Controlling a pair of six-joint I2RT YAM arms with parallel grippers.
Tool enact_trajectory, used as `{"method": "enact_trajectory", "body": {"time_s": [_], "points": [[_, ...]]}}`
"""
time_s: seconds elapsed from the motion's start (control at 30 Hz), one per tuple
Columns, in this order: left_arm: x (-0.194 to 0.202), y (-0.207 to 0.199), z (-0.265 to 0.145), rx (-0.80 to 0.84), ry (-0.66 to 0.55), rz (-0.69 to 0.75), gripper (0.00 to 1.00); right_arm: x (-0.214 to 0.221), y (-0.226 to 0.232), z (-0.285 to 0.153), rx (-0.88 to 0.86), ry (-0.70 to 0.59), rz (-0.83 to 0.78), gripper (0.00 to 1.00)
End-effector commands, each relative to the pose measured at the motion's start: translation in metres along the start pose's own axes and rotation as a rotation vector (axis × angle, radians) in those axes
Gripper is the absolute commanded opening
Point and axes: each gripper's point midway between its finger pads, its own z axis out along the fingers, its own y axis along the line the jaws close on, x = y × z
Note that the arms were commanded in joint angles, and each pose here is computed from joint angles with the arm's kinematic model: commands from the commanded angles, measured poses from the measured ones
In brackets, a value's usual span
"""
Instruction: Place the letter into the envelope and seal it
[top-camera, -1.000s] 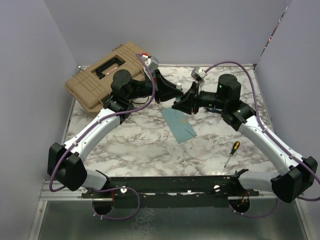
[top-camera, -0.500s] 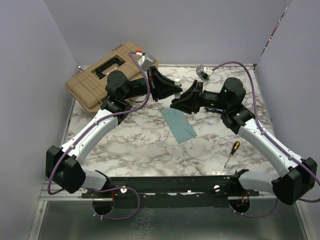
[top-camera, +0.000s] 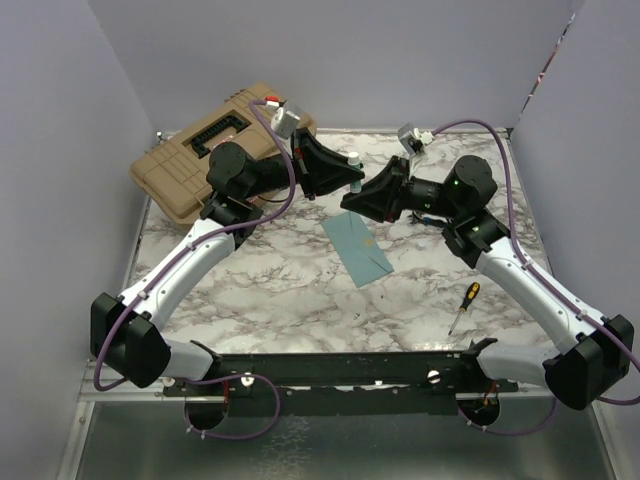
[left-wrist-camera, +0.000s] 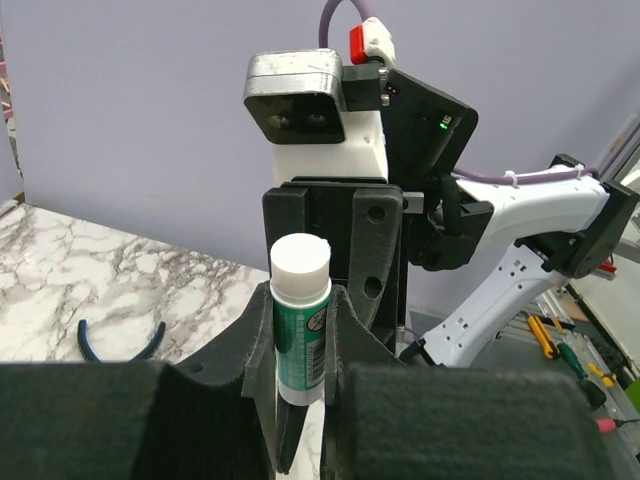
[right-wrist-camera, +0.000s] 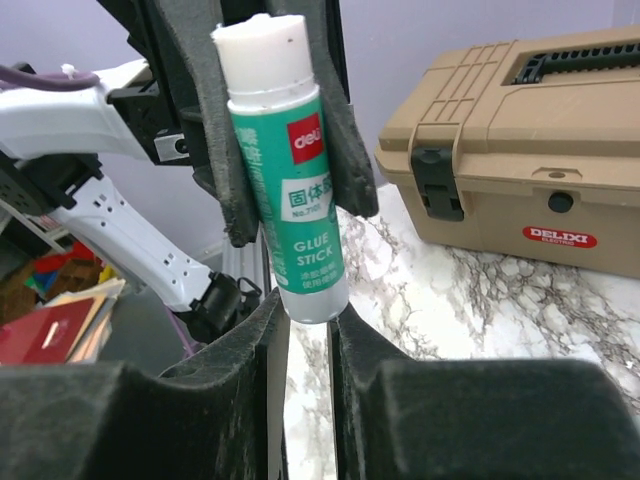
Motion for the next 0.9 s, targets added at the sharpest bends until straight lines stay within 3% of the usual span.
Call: {"method": "enact_trajectory", "body": {"time_s": [0.0,0.13,0.3,0.37,0.43,0.5,0.6,0.87], "points": [[0.012,0.001,0.002,0.020,0.047,-0.047,0.00,-0.034,0.018,0.002,-0.055,-0.094,-0.083,0.21],[0.012,0.002,0.002,0.016,0.043,-0.054,0.00,-0.036,0.011,0.004,-0.023,-0.108,-0.064,0.20],[0.001,0.008,-0.002,-0.033,0.005,-0.030,0.00,-0.029,-0.010,0.004,0.085,-0.117,-0.003,0.55],[-0.002,0.011,-0.005,-0.046,-0.004,-0.026,0.00,-0.029,-0.010,0.003,0.091,-0.128,0.003,0.63],[-0.002,0.013,-0.007,-0.051,-0.003,-0.031,0.00,-0.031,-0.009,0.002,0.087,-0.136,0.000,0.63],[-0.001,0.014,-0.007,-0.051,-0.003,-0.039,0.00,-0.031,-0.006,0.004,0.065,-0.132,-0.007,0.58],[0.000,0.013,-0.007,-0.041,-0.004,-0.057,0.00,-0.031,-0.002,0.006,0.025,-0.120,-0.022,0.37],[0.005,0.014,-0.005,-0.017,0.012,-0.131,0.00,-0.039,0.003,0.009,-0.008,-0.134,-0.044,0.14]]}}
